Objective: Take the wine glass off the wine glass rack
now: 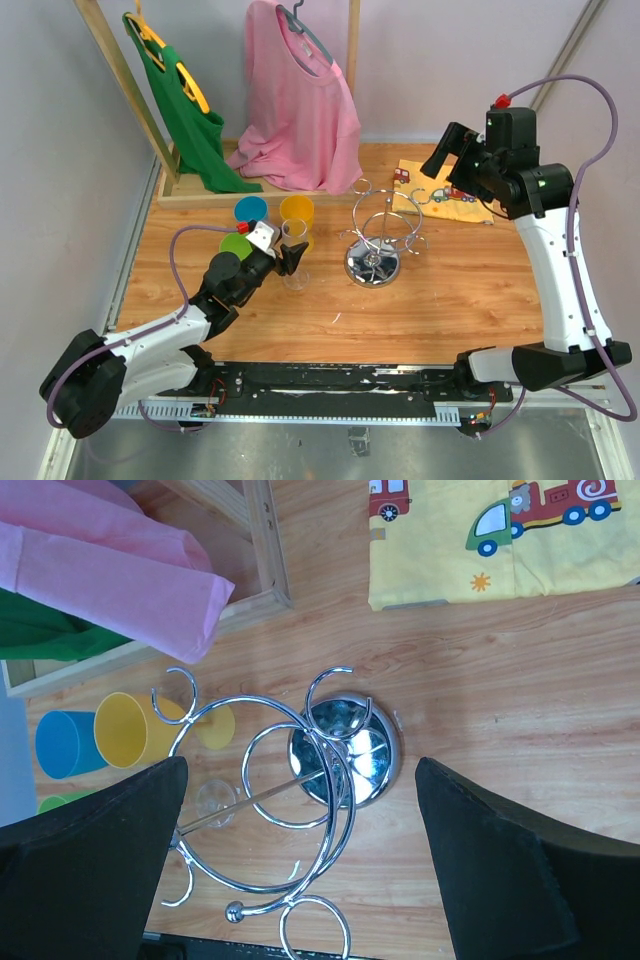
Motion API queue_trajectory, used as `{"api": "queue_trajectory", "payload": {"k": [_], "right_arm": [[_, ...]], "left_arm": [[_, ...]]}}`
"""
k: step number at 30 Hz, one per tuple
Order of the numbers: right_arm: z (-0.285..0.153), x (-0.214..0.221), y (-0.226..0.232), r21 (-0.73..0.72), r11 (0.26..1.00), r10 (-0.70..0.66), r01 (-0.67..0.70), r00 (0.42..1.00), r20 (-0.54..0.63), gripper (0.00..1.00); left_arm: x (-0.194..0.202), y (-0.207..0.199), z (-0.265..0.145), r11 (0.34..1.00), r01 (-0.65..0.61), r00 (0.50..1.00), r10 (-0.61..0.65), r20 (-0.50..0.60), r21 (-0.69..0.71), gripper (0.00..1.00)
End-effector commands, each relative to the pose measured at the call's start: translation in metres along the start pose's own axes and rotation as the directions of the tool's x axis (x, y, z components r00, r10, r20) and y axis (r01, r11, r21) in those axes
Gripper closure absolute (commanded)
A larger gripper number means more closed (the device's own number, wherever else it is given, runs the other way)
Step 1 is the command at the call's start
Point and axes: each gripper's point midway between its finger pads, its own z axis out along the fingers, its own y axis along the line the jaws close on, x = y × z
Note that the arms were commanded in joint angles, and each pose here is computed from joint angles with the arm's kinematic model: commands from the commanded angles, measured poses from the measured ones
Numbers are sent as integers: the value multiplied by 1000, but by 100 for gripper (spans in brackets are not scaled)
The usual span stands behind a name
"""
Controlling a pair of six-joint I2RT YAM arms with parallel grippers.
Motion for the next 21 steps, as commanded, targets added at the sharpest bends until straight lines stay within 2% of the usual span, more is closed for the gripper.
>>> {"api": "queue_trajectory", "payload": {"k": [1, 7, 11, 21], "right_arm": [[-1, 1, -8, 19, 1000, 6, -6, 1000, 7, 2], [-1, 2, -10, 26, 1000, 6, -7, 1000, 9, 2], [-3, 3, -13, 31, 1000, 5, -5, 1000, 14, 2], [-6, 3, -15, 34, 999, 5, -6, 1000, 22, 2]], "left_arm": [[-24, -1, 4, 1000, -22, 997, 22, 77, 2, 53], [-26, -4, 3, 999, -36, 997, 34, 74, 20, 33], [-22, -8, 3, 999, -31, 998, 29, 59, 38, 24], [-23, -12, 1, 998, -30, 998, 27, 52, 61, 23]]}}
